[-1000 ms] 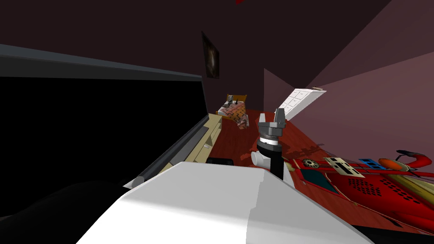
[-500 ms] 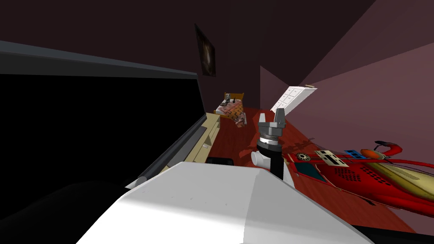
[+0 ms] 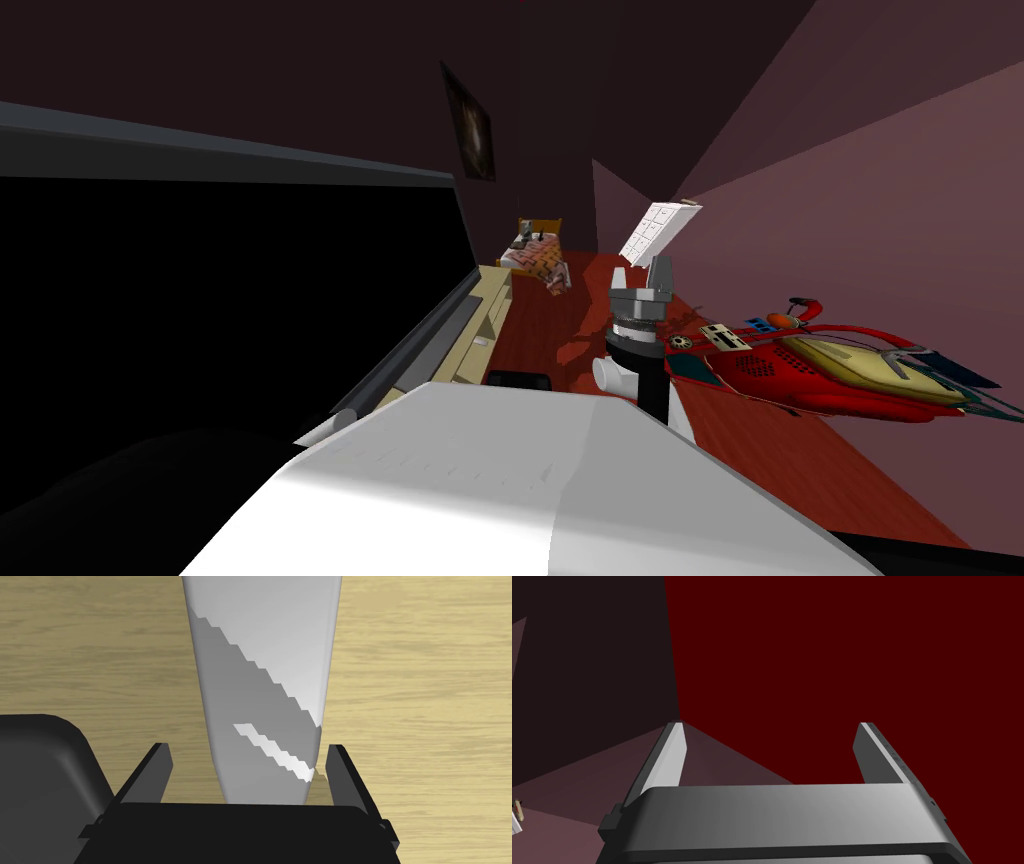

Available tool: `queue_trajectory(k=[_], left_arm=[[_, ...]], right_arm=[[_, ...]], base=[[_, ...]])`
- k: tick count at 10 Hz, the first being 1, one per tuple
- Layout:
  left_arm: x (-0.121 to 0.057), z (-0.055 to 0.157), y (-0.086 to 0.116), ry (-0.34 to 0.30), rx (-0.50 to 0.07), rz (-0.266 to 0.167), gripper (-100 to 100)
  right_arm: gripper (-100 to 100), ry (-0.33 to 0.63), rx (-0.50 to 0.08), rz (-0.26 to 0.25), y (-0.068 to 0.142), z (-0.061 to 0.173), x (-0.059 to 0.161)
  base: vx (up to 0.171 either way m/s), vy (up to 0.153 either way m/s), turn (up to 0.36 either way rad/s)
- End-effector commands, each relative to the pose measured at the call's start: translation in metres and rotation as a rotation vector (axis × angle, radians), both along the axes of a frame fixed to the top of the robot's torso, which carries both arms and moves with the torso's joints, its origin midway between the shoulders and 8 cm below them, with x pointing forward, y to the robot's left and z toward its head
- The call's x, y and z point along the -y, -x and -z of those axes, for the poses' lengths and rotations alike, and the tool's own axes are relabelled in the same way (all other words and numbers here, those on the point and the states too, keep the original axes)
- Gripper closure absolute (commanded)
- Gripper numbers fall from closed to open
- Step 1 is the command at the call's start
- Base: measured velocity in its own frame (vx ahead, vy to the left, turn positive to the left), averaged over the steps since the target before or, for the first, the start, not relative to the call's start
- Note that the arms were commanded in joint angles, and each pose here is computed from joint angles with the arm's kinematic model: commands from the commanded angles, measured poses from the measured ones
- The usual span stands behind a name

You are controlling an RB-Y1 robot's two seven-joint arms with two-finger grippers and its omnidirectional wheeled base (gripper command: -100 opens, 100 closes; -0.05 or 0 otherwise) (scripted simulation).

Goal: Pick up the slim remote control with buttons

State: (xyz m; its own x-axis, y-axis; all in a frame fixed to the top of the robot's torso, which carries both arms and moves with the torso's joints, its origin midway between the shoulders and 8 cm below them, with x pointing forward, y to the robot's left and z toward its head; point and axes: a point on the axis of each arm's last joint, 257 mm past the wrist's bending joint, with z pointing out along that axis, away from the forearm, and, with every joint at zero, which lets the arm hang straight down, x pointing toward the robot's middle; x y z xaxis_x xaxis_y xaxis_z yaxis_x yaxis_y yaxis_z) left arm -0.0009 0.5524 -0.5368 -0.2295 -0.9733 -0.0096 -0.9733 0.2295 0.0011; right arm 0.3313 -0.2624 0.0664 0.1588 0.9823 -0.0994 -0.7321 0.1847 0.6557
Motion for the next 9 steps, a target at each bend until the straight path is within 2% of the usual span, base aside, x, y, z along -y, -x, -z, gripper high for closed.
queue_trajectory(k=[1,2,3,4,8,9], left_arm=[[0.0006,0.0050,-0.0047,0.001,0.000,-0.030,-100],[0.0012,0.0076,-0.0078,0.002,0.000,-0.047,-100],[0.0011,0.0058,-0.0059,0.001,0.000,-0.034,-100],[0.0008,0.0058,-0.0069,0.000,0.002,-0.038,100],[0.0008,0.0059,-0.0059,0.000,0.000,-0.038,100],[0.0008,0.0059,-0.0059,0.000,0.000,-0.038,0]], right_arm=[[0,0.000,0.000,0.000,0.0000,0.0000,0.0000],[0,0.000,0.000,0.000,0.0000,0.0000,0.0000],[0,0.000,0.000,0.000,0.0000,0.0000,0.0000],[0,0.000,0.000,0.000,0.0000,0.0001,0.0001],[0,0.000,0.000,0.000,0.0001,0.0001,0.0001],[0,0.000,0.000,0.000,0.0001,0.0001,0.0001]], base=[[-0.124,0.003,-0.170],[-0.130,-0.012,-0.191],[-0.057,-0.005,-0.040],[-0.012,0.000,0.016],[0.000,0.000,0.000],[0.000,0.000,0.000]])
